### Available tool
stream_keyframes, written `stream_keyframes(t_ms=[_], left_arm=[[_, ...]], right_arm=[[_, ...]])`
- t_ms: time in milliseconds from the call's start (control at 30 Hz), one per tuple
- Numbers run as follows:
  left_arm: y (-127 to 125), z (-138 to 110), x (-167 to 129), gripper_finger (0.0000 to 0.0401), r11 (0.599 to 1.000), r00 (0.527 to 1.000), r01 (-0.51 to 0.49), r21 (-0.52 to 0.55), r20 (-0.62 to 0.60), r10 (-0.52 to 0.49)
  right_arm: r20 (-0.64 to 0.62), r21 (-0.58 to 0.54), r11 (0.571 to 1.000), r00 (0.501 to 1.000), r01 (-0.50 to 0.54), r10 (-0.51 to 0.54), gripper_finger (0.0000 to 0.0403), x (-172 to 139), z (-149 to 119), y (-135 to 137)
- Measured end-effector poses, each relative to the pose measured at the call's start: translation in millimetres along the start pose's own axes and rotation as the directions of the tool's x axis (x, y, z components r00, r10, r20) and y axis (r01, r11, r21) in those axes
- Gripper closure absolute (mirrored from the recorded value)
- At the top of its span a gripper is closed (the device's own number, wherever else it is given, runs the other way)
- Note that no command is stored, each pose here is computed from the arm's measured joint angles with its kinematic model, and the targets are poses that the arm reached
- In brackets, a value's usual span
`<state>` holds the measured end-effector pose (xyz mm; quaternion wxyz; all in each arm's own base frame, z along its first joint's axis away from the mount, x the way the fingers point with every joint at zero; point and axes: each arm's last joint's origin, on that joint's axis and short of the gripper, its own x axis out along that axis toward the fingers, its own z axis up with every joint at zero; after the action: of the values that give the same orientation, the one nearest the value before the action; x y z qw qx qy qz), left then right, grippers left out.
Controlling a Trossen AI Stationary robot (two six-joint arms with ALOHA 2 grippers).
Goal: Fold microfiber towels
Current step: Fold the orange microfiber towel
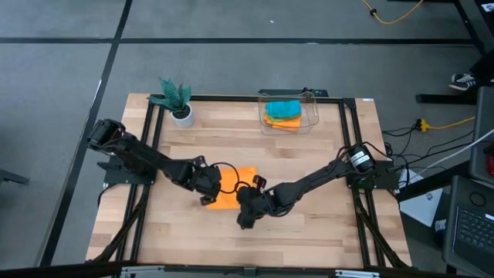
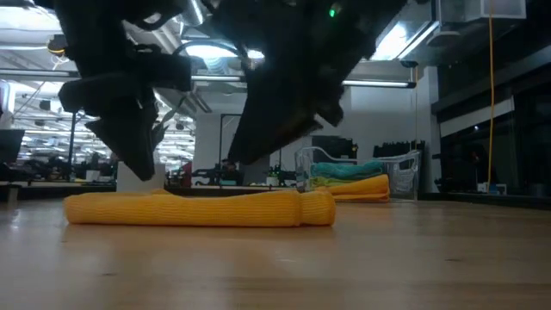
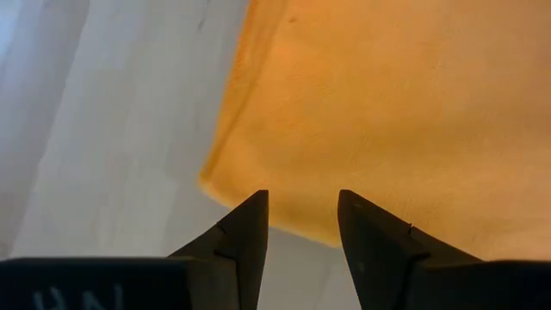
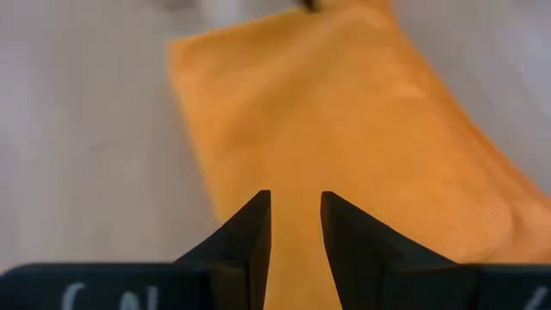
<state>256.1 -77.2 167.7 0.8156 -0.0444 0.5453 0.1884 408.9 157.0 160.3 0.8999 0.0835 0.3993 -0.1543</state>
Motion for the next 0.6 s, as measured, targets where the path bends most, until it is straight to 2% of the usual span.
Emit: stream_keyframes(t_ms=[133,333,400,467,600], left_arm=[[-6,-4,3,0.0266,0.999,0.998,0.033,-0.001,0.046,-0.033],[-9,-11,14,0.0266,0.999,0.996,0.042,-0.023,0.076,-0.04],[-9,-15,20,0.0266,0.997,0.998,0.051,-0.053,0.049,-0.049],[-12,-19,25,0.0266,0.993,0.997,0.077,-0.091,0.005,-0.077],[-23,-26,27,0.0266,0.983,0.995,0.095,-0.156,-0.012,-0.098]], right_arm=[[0.008,0.059,0.997,0.998,0.057,-0.058,0.0297,16,-15,6],[0.009,0.08,0.988,0.991,0.132,-0.133,0.0297,32,-28,5],[0.003,0.012,0.991,0.991,0.134,-0.134,0.0297,33,-28,4],[-0.021,-0.12,0.986,0.992,0.117,-0.121,0.0297,34,-28,1],[-0.065,-0.292,0.948,0.987,0.125,-0.149,0.0297,38,-25,-10]])
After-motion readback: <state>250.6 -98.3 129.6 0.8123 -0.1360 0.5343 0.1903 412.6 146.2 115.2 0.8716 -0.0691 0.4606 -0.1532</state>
